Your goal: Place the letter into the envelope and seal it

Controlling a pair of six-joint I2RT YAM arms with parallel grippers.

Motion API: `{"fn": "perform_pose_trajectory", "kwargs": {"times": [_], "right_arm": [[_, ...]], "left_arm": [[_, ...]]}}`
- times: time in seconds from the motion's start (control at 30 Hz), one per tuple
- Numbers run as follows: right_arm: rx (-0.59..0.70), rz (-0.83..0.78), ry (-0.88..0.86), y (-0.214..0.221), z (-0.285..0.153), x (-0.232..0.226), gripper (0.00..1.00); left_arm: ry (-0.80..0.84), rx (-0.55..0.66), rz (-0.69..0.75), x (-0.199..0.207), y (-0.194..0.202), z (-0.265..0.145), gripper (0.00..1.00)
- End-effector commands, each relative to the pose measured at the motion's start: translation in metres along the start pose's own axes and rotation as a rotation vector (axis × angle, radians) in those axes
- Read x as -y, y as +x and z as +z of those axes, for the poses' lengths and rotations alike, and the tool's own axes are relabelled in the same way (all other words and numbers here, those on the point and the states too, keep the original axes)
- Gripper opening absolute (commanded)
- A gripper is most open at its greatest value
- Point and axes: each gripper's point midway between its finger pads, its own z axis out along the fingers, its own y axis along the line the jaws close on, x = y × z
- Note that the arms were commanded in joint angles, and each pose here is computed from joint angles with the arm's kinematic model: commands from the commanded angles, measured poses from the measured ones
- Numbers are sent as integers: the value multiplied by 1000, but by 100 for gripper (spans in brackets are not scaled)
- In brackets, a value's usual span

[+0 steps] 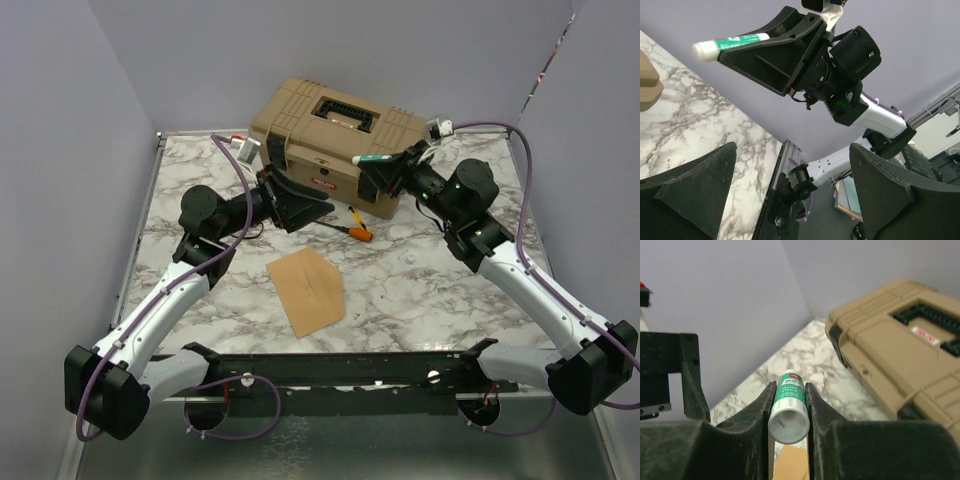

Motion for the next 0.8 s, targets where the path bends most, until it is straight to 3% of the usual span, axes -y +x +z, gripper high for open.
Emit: {"fn": "perform_pose_trajectory", "kwargs": {"times": [0.0,0.17,0.33,0.47,0.67,0.77], "right_arm": [[-189,47,77,55,-22,15,1],[-335,89,6,102,-37,8,1],[-450,172,-21,154,-48,3,1],[-530,178,5,200,-48,-2,1],[-714,146,160,270,-43,-5,1],[-798,134,232,296,-49,-5,1]], "left_arm": [[31,-78,74,1,22,-11,90],[-29,-83,79,-17,38,-20,77],[-500,-93,-92,-122,73,-48,72],[-775,-200,-273,-184,129,-83,65],[-919,-280,-390,-220,178,-107,62],[-965,-302,-468,-229,194,-112,52]]}}
